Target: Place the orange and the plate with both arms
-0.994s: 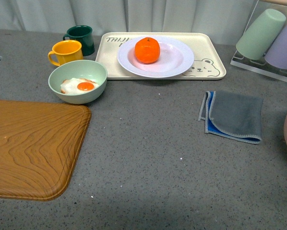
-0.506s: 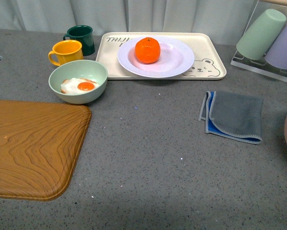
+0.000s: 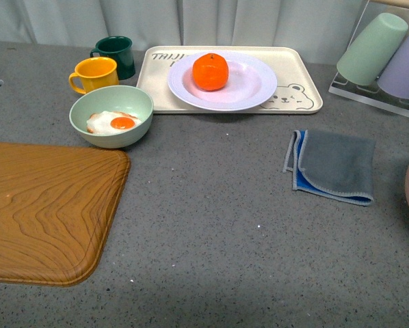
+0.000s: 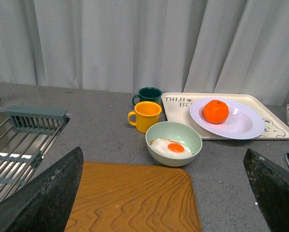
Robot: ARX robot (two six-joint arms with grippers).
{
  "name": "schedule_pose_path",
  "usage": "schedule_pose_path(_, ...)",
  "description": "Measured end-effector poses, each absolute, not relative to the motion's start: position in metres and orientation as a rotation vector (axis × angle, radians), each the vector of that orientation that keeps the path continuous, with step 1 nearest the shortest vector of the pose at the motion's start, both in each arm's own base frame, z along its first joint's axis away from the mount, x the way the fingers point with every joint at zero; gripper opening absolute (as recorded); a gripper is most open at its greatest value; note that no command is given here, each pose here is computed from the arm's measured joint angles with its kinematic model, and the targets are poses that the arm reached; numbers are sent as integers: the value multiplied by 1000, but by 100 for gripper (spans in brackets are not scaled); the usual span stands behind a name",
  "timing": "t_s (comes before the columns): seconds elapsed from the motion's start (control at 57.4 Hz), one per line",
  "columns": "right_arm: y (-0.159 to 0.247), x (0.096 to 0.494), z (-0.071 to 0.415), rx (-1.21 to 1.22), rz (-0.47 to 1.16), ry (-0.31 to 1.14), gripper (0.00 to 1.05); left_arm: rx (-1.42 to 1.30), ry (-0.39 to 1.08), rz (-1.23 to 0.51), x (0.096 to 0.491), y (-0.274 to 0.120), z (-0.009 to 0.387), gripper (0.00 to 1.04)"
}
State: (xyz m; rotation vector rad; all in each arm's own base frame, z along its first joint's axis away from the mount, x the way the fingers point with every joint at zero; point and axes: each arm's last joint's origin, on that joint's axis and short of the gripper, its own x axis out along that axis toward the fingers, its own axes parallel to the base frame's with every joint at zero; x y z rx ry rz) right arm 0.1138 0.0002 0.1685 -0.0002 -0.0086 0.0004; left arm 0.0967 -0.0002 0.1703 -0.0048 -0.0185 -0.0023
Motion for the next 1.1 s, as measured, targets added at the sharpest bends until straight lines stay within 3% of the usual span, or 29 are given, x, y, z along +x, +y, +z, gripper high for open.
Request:
schedule_pose_path(0.628,0,98,165,-1,2,-2,1,-5,-19,-2,97,0,170,98)
schedule_pose_path(1.098,0,98,165,-1,2,-3,83,-5,-19,-2,97,0,170,98)
